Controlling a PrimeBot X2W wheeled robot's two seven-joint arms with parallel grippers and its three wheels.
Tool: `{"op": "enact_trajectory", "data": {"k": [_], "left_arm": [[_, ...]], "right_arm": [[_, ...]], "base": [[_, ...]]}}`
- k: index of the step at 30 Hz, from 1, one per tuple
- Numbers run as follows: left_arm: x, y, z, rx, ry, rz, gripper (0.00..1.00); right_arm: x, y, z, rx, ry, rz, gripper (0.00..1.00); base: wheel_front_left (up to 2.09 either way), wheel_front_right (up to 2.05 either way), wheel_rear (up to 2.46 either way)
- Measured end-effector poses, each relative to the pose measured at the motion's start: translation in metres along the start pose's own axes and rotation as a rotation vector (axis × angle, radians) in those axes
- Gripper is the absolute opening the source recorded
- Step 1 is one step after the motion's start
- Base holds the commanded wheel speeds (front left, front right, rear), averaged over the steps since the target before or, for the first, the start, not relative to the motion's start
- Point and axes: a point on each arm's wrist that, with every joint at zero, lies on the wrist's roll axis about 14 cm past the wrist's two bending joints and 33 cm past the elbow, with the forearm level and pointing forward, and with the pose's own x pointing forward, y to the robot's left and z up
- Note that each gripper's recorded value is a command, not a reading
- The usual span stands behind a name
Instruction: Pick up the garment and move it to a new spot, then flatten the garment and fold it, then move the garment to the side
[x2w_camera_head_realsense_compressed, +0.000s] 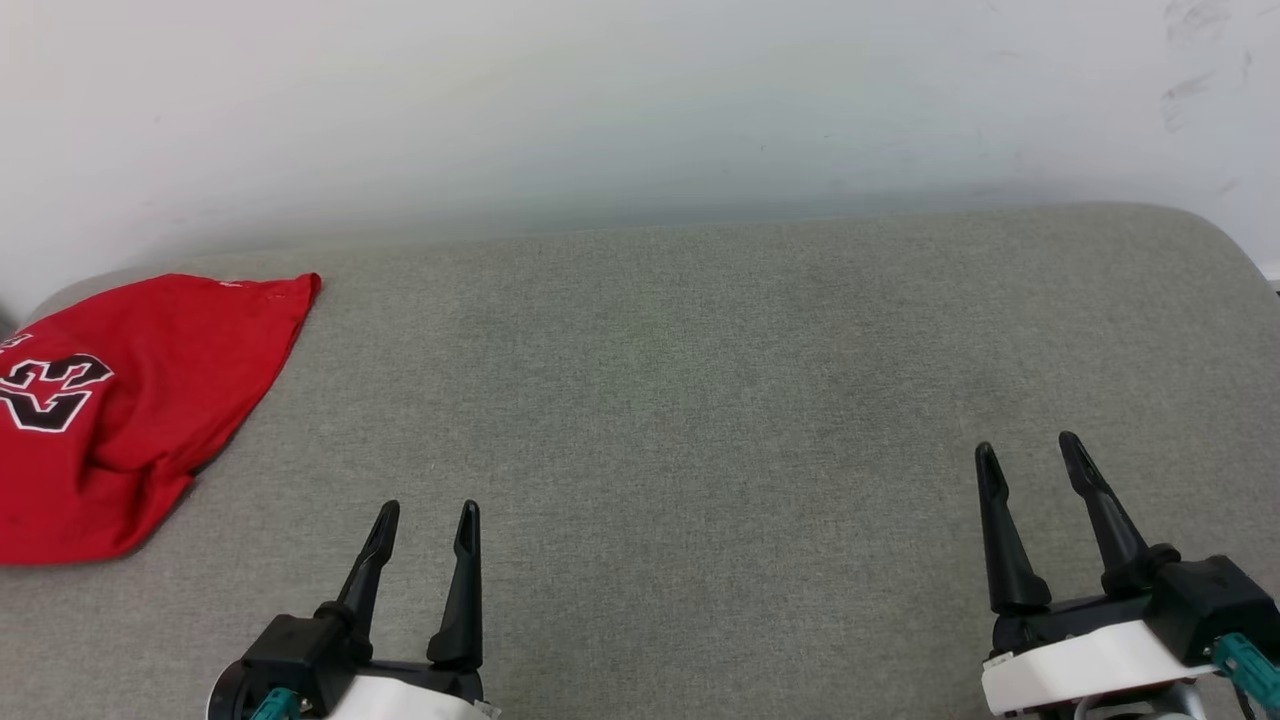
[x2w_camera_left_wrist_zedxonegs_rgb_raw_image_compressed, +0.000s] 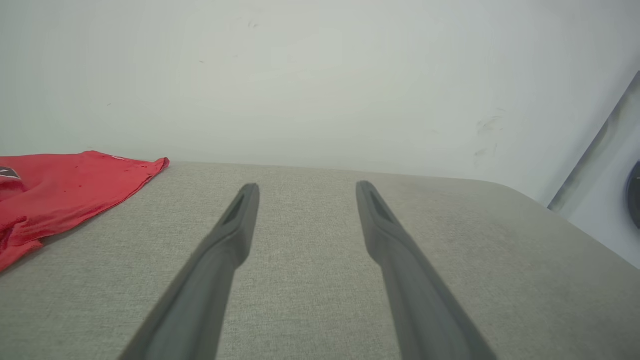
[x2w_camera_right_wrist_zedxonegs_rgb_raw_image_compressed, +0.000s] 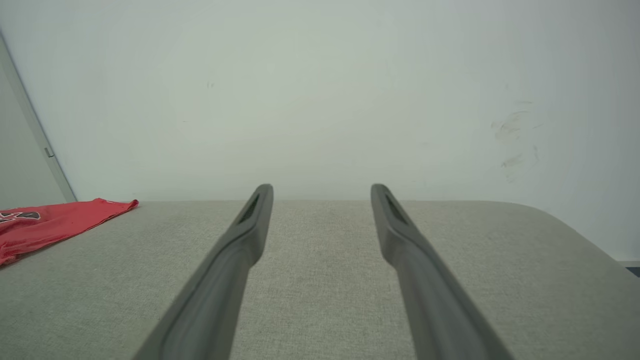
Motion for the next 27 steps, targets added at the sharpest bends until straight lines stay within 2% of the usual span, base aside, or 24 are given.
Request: {"op": "enact_trajectory", "data": {"k": [8, 15, 23, 27], "left_arm": [[-0.002, 0.001, 0.001, 0.008, -0.009, 0.007, 1.00], [-0.009, 0.009, 0.008, 0.066, -0.033, 0.029, 1.00], [-0.027, 0.038, 0.016, 0.100, -0.045, 0.133, 1.00], [-0.046, 0.062, 0.024, 0.118, -0.061, 0.228, 1.00]], "right_arm": [[-0.001, 0.007, -0.001, -0.056, -0.001, 0.029, 1.00], [0.004, 0.021, -0.005, -0.074, 0.000, 0.078, 1.00], [0.016, 0.064, -0.013, -0.046, 0.009, 0.209, 1.00], [0.020, 0.099, -0.019, -0.025, 0.018, 0.314, 1.00]], "base": [[0.00, 0.00, 0.00], [0.00, 0.00, 0.00], [0.00, 0.00, 0.00], [0.00, 0.00, 0.00]]}}
